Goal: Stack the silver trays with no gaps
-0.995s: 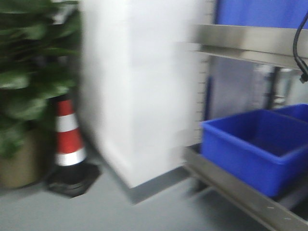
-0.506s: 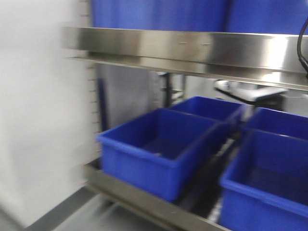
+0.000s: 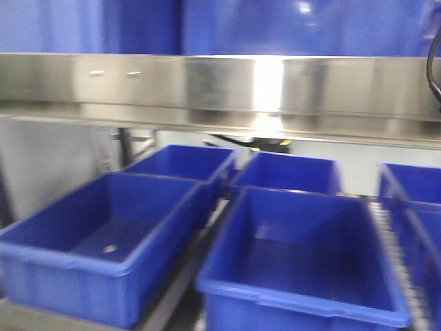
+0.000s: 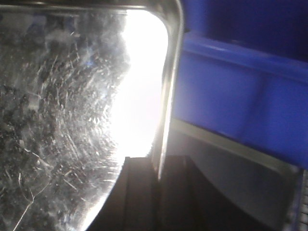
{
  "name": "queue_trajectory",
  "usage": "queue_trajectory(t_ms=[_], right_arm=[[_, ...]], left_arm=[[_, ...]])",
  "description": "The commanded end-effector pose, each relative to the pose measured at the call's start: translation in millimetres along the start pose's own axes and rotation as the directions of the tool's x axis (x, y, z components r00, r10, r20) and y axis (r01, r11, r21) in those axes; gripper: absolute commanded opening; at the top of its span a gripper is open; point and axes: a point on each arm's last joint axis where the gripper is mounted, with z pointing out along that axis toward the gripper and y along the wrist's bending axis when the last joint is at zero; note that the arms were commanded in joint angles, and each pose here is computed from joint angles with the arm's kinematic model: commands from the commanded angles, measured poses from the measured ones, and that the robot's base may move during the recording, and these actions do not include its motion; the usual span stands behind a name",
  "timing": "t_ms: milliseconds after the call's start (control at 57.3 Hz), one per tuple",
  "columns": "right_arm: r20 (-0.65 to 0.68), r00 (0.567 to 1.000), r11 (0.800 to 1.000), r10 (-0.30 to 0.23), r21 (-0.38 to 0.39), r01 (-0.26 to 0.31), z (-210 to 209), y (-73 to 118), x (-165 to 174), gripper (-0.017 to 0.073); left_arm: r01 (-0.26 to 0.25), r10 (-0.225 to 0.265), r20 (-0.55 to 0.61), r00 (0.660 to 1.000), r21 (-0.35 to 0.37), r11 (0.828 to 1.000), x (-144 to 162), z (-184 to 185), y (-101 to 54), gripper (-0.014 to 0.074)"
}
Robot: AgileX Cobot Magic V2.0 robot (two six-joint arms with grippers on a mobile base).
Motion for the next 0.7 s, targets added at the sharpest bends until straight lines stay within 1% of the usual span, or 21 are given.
queue_trajectory(t_ms=[0, 681], right_arm=[[0.077, 0.996, 0.999, -0.034, 0.005, 0.033, -11.4, 1.4, -10.5, -0.008], [0.077, 0.996, 0.999, -0.034, 0.005, 0.033, -11.4, 1.4, -10.5, -0.008]], left_arm=[[-0.033, 0.034, 0.045, 0.998, -0.032, 0.999, -7.2, -10.1, 5.2, -0.0018], [-0.033, 0.034, 0.045, 0.998, -0.032, 0.999, -7.2, -10.1, 5.2, -0.0018]])
